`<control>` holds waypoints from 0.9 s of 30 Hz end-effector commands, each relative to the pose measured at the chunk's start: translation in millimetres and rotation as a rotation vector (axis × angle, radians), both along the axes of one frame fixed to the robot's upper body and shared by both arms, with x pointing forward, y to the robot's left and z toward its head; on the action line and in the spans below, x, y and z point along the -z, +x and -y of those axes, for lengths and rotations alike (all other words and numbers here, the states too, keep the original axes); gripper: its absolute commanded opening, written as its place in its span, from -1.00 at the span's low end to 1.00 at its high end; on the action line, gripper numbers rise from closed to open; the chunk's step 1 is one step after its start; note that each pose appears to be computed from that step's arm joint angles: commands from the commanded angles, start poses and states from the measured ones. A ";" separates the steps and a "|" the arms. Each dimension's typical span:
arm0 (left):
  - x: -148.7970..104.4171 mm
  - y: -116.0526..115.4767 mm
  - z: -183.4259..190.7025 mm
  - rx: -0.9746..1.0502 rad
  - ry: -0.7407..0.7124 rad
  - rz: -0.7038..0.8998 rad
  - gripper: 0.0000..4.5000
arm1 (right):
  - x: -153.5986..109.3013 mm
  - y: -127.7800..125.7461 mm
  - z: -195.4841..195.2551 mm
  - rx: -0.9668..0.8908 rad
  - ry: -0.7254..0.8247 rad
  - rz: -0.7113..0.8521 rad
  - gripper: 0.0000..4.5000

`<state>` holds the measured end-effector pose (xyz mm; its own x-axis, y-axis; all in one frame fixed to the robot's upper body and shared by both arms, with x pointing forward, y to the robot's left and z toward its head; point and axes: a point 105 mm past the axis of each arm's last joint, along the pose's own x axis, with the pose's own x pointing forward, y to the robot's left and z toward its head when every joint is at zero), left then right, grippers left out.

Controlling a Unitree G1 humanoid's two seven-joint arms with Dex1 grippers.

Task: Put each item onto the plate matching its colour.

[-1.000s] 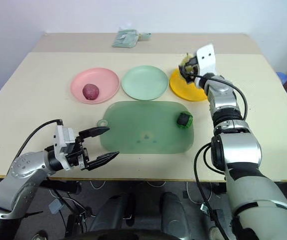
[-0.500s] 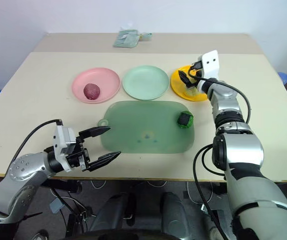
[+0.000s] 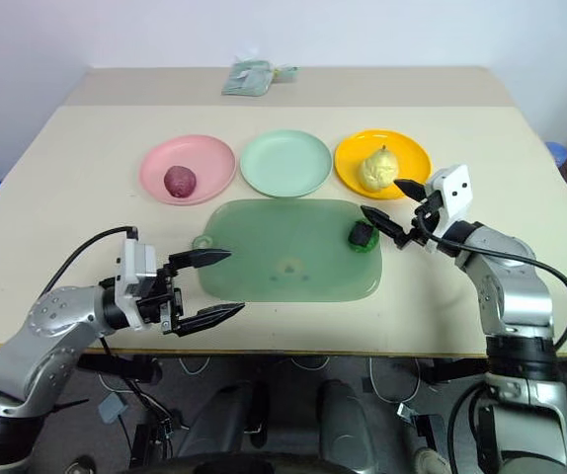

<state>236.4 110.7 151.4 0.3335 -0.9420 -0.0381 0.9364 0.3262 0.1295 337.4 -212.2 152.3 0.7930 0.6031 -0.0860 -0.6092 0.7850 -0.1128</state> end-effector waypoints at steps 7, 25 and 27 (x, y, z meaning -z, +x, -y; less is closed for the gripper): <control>-5.9 -2.6 3.8 0.028 -0.016 0.020 1.00 | 43.1 2.4 -10.6 -0.026 0.011 -0.155 0.99; -3.9 -8.0 -0.4 -0.038 -0.022 0.015 1.00 | -24.5 48.8 -96.0 -0.228 0.106 0.111 -0.28; -4.7 -8.9 1.2 -0.041 -0.028 0.015 1.00 | -26.0 61.1 -116.3 -0.255 0.080 0.122 -0.28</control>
